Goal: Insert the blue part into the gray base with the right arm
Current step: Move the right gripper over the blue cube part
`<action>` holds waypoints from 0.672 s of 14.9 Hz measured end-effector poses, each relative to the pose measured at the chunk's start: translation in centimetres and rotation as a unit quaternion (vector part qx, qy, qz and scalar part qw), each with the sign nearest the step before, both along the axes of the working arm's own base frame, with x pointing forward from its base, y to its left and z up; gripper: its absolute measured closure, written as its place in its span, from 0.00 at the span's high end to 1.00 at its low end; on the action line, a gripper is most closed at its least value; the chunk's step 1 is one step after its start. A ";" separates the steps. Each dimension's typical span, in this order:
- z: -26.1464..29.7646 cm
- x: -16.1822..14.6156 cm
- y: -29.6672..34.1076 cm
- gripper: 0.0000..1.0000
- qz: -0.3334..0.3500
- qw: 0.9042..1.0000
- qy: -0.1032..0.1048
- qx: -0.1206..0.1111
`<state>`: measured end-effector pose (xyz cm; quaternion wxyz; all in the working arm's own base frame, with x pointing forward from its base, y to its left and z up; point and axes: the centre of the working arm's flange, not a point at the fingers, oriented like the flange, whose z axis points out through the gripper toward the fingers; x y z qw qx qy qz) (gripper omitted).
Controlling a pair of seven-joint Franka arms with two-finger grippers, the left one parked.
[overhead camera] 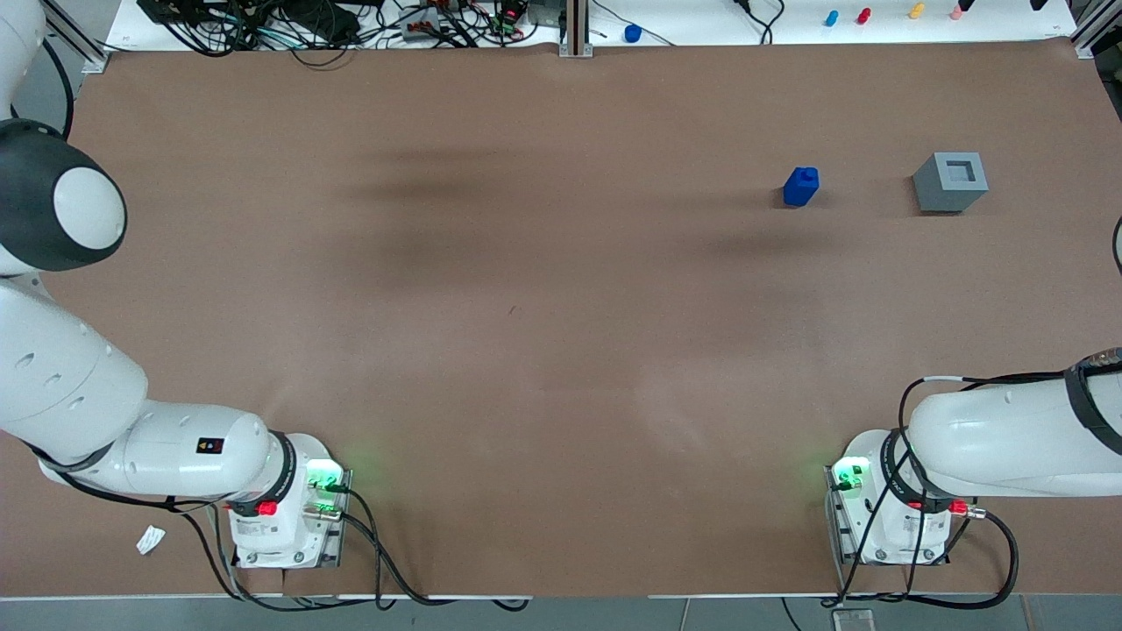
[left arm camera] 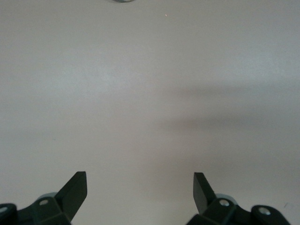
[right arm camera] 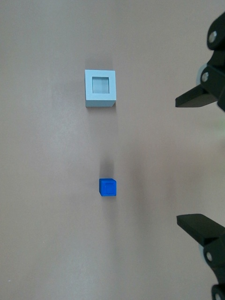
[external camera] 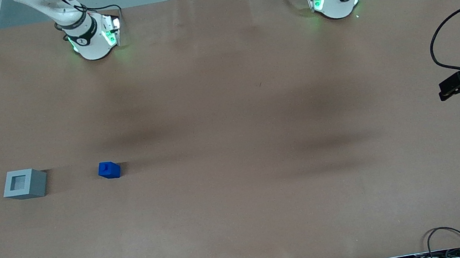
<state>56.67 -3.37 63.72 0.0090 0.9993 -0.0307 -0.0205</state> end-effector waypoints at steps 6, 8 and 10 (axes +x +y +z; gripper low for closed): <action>-0.2 0.1 0.0 1.00 0.000 1.000 0.001 0.002; -1.3 0.5 0.2 1.00 0.001 1.000 0.005 0.011; -4.2 1.3 0.4 1.00 0.002 1.000 0.013 0.016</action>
